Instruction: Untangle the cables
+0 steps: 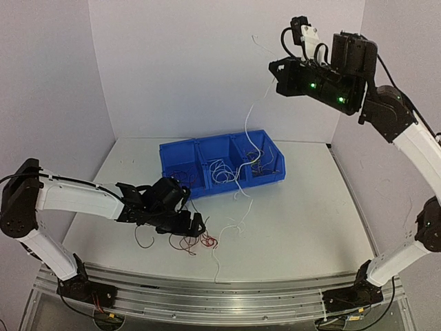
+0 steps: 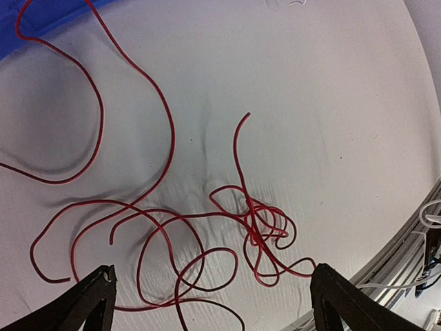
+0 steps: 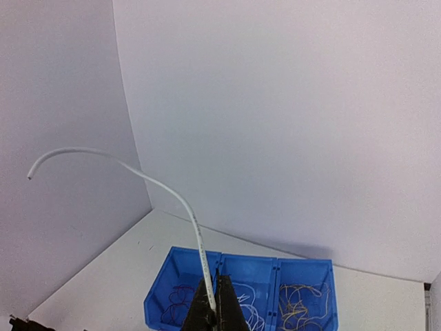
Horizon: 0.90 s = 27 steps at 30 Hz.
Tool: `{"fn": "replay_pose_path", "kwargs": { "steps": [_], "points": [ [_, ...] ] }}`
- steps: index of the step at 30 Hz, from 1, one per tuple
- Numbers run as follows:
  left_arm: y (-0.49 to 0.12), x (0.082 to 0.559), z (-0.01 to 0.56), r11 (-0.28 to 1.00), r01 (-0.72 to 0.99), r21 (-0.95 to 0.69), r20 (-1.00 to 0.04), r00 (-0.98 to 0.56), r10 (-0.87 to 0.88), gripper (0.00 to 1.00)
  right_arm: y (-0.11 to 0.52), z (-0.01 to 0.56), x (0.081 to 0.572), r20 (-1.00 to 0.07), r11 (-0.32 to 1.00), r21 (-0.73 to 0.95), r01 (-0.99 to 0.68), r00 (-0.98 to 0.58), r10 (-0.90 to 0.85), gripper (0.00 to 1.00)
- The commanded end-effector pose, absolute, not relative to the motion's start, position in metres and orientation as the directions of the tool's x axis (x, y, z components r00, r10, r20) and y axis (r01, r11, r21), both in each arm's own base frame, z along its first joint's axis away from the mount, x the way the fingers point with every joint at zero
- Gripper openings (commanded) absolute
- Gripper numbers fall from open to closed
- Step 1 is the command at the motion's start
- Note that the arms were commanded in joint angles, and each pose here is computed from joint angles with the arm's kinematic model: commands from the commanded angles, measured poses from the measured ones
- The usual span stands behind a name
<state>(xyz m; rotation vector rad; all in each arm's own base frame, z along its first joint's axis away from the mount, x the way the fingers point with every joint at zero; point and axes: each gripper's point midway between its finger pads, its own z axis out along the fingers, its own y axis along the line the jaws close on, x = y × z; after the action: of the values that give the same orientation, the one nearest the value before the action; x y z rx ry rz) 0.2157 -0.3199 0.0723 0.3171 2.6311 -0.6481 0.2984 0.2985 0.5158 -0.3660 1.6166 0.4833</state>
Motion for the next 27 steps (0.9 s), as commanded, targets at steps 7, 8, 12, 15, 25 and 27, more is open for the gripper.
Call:
{"fn": "replay_pose_path", "kwargs": {
  "steps": [7,8,12,15,25,27],
  "points": [
    [-0.329,0.231,0.037,0.922,0.227,-0.313,-0.381,-0.919,0.098,0.82,0.292,0.618,0.317,-0.978,0.917,-0.042,-0.396,0.204,0.043,0.00],
    [-0.328,0.231,0.034,0.928,0.224,-0.297,-0.378,-0.920,0.101,0.79,0.290,0.626,0.317,-0.972,0.920,-0.042,-0.390,0.227,0.052,0.00],
    [-0.323,0.232,0.028,0.941,0.203,-0.270,-0.375,-0.923,0.092,0.62,0.298,0.638,0.319,-0.956,0.913,-0.042,-0.406,0.282,0.082,0.00],
    [-0.320,0.231,0.026,0.945,0.194,-0.264,-0.373,-0.924,0.085,0.46,0.316,0.631,0.325,-0.955,0.896,-0.064,-0.439,0.288,0.073,0.00],
    [-0.326,0.230,0.040,0.926,0.191,-0.325,-0.382,-0.923,0.056,0.00,0.395,0.611,0.365,-0.901,0.850,-0.181,-0.495,0.429,0.058,0.00],
    [-0.335,0.227,0.046,0.905,0.206,-0.371,-0.373,-0.926,0.058,0.00,0.408,0.601,0.383,-0.893,0.849,-0.202,-0.489,0.448,0.045,0.00]
  ]
}}
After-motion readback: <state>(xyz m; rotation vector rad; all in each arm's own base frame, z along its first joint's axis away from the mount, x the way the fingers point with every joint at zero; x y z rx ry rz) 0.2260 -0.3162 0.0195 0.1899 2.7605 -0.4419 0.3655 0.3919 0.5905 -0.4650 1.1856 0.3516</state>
